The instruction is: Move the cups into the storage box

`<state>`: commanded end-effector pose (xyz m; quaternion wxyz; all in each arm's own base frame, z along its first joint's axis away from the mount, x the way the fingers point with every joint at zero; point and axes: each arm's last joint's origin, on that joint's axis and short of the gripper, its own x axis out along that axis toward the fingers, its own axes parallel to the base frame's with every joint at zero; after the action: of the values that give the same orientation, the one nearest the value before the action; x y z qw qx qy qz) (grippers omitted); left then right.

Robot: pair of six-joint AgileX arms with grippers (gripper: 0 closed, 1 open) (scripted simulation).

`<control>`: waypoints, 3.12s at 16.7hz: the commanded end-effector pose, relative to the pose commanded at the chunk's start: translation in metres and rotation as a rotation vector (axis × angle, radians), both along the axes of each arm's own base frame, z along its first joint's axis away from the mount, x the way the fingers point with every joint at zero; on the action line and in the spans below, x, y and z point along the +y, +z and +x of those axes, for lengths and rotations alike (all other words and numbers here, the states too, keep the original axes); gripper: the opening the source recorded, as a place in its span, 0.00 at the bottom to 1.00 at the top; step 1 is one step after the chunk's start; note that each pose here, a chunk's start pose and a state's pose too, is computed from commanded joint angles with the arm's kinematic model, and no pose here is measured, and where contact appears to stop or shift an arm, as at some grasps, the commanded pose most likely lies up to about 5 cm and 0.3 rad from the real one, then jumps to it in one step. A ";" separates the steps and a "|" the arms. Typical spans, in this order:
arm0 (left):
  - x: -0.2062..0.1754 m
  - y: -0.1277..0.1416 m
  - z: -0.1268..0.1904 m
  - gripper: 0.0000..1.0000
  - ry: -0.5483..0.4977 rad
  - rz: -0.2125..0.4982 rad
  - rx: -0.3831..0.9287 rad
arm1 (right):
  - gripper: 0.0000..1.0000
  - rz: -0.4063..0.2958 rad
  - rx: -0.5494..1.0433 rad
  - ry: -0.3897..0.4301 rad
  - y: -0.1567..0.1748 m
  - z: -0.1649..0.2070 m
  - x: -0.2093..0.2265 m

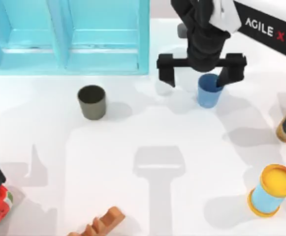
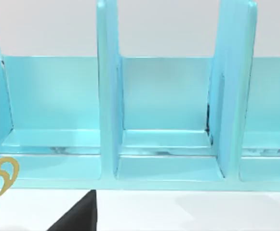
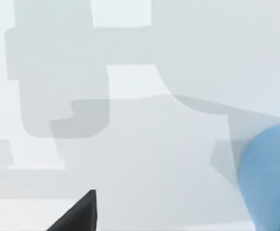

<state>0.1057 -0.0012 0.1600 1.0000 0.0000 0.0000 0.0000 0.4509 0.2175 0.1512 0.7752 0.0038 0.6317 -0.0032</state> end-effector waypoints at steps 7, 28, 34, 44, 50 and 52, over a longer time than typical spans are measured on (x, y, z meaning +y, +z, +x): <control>0.000 0.000 0.000 1.00 0.000 0.000 0.000 | 0.92 -0.002 0.003 0.000 -0.018 0.001 -0.001; 0.000 0.000 0.000 1.00 0.000 0.000 0.000 | 0.00 -0.002 0.002 0.003 -0.017 0.000 0.000; 0.000 0.000 0.000 1.00 0.000 0.000 0.000 | 0.00 -0.002 0.002 0.019 0.035 0.004 -0.047; 0.000 0.000 0.000 1.00 0.000 0.000 0.000 | 0.00 -0.008 0.000 0.004 0.084 -0.001 -0.103; 0.000 0.000 0.000 1.00 0.000 0.000 0.000 | 0.00 -0.070 -0.006 -0.036 0.123 -0.034 -0.200; 0.000 0.000 0.000 1.00 0.000 0.000 0.000 | 0.00 -0.096 0.027 -0.047 0.132 -0.061 -0.239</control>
<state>0.1057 -0.0012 0.1600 1.0000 0.0000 0.0000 0.0000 0.3899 -0.0215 0.2834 0.7657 -0.0184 0.6409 -0.0517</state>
